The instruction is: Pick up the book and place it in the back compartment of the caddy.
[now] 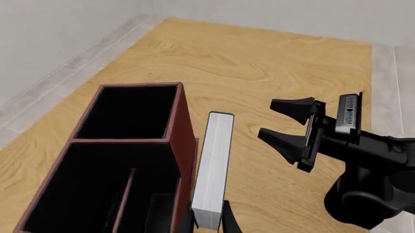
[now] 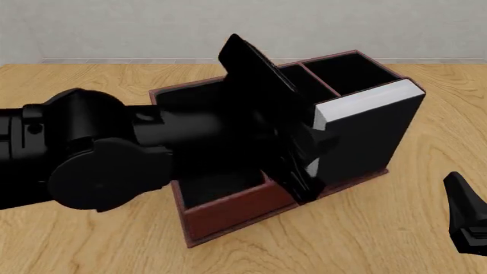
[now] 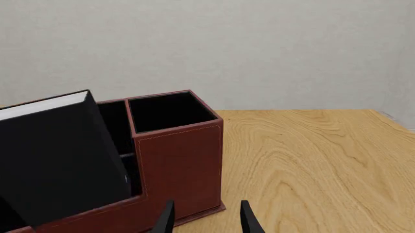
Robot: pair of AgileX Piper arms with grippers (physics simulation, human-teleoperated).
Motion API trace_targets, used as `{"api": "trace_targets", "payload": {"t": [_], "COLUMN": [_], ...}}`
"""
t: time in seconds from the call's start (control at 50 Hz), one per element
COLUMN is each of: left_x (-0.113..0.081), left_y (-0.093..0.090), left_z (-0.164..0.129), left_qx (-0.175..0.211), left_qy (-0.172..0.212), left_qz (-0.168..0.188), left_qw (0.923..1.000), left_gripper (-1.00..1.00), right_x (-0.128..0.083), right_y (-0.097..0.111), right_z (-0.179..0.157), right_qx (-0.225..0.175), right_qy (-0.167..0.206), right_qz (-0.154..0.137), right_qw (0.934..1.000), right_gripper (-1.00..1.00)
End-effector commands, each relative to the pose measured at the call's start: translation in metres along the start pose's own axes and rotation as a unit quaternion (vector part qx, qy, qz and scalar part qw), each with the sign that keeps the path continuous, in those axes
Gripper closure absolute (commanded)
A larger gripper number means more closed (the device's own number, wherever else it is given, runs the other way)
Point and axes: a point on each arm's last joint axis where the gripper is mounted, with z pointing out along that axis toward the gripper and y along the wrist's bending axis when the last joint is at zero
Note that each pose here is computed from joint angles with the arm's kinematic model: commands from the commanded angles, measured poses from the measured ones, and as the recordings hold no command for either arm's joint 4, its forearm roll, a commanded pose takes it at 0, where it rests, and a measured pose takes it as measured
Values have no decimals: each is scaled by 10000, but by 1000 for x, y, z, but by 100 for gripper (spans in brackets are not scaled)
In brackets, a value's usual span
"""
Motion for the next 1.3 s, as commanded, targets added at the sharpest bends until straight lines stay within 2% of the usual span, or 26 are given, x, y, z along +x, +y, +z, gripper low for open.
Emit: {"api": "trace_targets", "payload": {"t": [0.02,0.34,0.46,0.5,0.52,0.54,0.68,0.86,1.3], "left_x": [-16,-22,-15,-12,-13,-13,-3,-5,17], "left_y": [11,25,33,34,37,37,38,45,45], "left_z": [-23,-46,-50,-51,-56,-56,-47,-47,-12], "left_qx": [-176,-425,-577,-615,-674,-674,-684,-816,-752], "left_qy": [-195,-203,-160,-162,-277,-277,-166,-258,-110], "left_qz": [70,118,69,153,-30,-30,14,-12,-145], "left_qw": [9996,9988,9982,9979,9973,9973,9975,9963,9970], "left_gripper": [100,100,100,100,100,100,100,100,100], "right_x": [0,0,0,0,0,0,0,0,0], "right_y": [0,0,0,0,0,0,0,0,0], "right_z": [0,0,0,0,0,0,0,0,0], "right_qx": [1,0,0,0,-1,-1,0,0,-1], "right_qy": [0,1,1,1,-1,-1,1,-1,-1], "right_qz": [1,0,0,0,-1,-1,1,0,-1], "right_qw": [10000,10000,10000,10000,10000,10000,10000,10000,10000], "right_gripper": [-100,-100,-100,-100,-100,-100,-100,-100,-100]}}
